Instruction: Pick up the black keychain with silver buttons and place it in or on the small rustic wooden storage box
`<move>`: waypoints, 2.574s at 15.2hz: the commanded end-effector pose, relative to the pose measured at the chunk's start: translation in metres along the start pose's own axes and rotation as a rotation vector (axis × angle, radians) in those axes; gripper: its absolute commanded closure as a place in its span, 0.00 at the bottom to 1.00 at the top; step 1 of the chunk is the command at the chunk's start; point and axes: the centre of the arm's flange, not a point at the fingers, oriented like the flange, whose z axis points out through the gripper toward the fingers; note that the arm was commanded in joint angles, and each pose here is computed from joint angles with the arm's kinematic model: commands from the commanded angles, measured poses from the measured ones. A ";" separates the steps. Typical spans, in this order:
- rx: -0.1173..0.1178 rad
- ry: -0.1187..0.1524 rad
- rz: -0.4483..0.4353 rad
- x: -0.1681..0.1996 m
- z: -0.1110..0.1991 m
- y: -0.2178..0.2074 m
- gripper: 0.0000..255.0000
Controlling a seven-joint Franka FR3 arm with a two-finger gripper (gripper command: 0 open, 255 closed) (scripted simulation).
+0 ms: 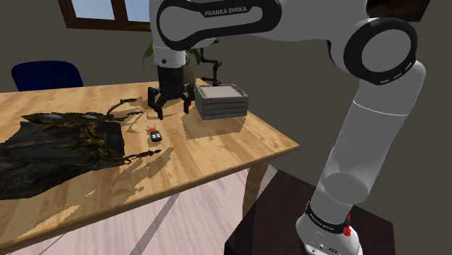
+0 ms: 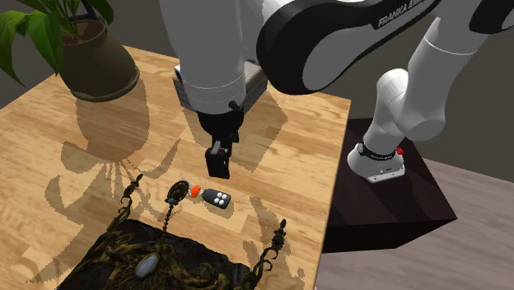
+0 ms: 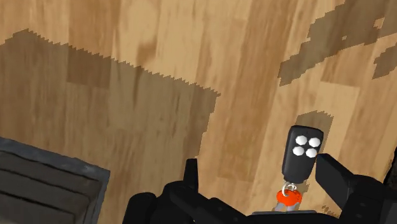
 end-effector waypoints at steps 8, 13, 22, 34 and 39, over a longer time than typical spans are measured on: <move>-0.011 -0.030 0.048 0.050 0.037 -0.061 0.00; -0.011 -0.030 0.048 0.050 0.061 -0.061 0.00; -0.011 -0.030 0.048 0.050 0.061 -0.061 1.00; -0.011 -0.030 0.048 0.049 0.045 -0.061 1.00; -0.011 -0.030 0.048 0.049 0.018 -0.062 1.00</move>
